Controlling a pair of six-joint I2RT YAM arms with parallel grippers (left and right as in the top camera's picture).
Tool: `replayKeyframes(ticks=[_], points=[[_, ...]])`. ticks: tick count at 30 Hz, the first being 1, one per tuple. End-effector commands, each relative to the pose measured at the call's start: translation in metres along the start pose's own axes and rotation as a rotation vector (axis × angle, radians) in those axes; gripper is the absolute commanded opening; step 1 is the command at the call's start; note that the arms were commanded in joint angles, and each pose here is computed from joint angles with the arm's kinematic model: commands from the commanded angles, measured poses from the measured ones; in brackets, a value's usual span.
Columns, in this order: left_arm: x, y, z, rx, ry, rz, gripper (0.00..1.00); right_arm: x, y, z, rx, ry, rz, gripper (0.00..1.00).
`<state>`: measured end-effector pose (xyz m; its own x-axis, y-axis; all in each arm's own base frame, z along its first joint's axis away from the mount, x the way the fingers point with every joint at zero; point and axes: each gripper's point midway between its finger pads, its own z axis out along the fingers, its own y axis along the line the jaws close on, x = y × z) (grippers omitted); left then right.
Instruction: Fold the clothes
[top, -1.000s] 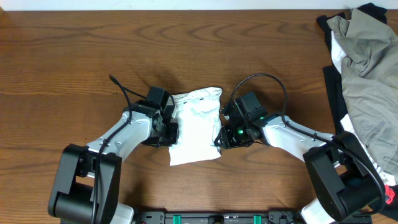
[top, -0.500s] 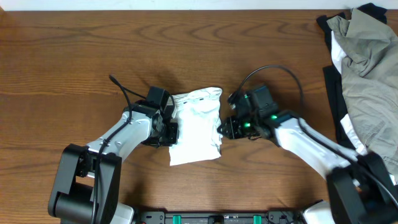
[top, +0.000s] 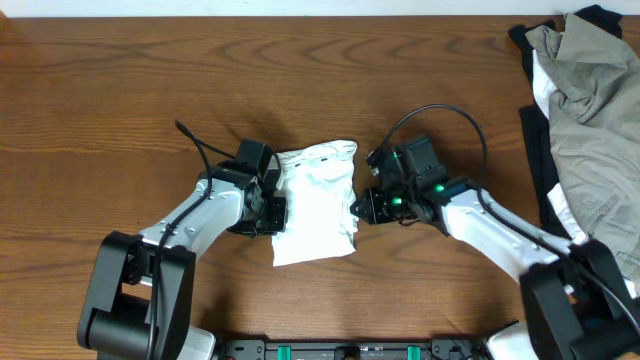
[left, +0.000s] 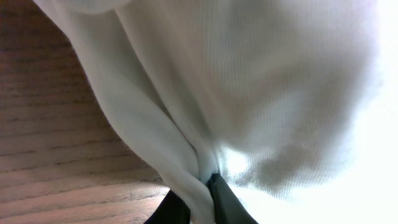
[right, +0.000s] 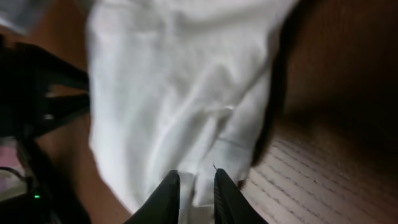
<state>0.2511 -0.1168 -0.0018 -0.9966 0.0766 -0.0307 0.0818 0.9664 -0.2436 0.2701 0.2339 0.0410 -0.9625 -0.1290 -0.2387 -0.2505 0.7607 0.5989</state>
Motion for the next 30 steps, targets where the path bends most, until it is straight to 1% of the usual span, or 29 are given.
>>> replayKeyframes(ticks=[1, 6, 21, 24, 26, 30], points=[[0.006, 0.005, 0.001, -0.022, 0.006, -0.001, 0.13, 0.008, 0.003, 0.013, -0.015, 0.042, -0.015, 0.17], [0.006, 0.005, 0.001, -0.022, 0.006, -0.001, 0.13, 0.011, 0.008, 0.021, -0.024, 0.049, -0.041, 0.17], [0.006, 0.005, 0.001, -0.022, 0.006, -0.001, 0.13, -0.013, 0.015, 0.021, -0.043, -0.047, -0.092, 0.17], [0.006, 0.005, 0.001, -0.022, 0.006, -0.001, 0.12, -0.010, 0.014, 0.021, -0.037, -0.033, -0.080, 0.17], [0.006, 0.005, 0.001, -0.022, 0.006, -0.001, 0.13, -0.003, 0.010, 0.021, -0.021, -0.006, -0.062, 0.17], [0.006, 0.005, 0.001, -0.022, 0.006, -0.001, 0.13, 0.012, -0.002, 0.022, 0.045, 0.045, -0.021, 0.17]])
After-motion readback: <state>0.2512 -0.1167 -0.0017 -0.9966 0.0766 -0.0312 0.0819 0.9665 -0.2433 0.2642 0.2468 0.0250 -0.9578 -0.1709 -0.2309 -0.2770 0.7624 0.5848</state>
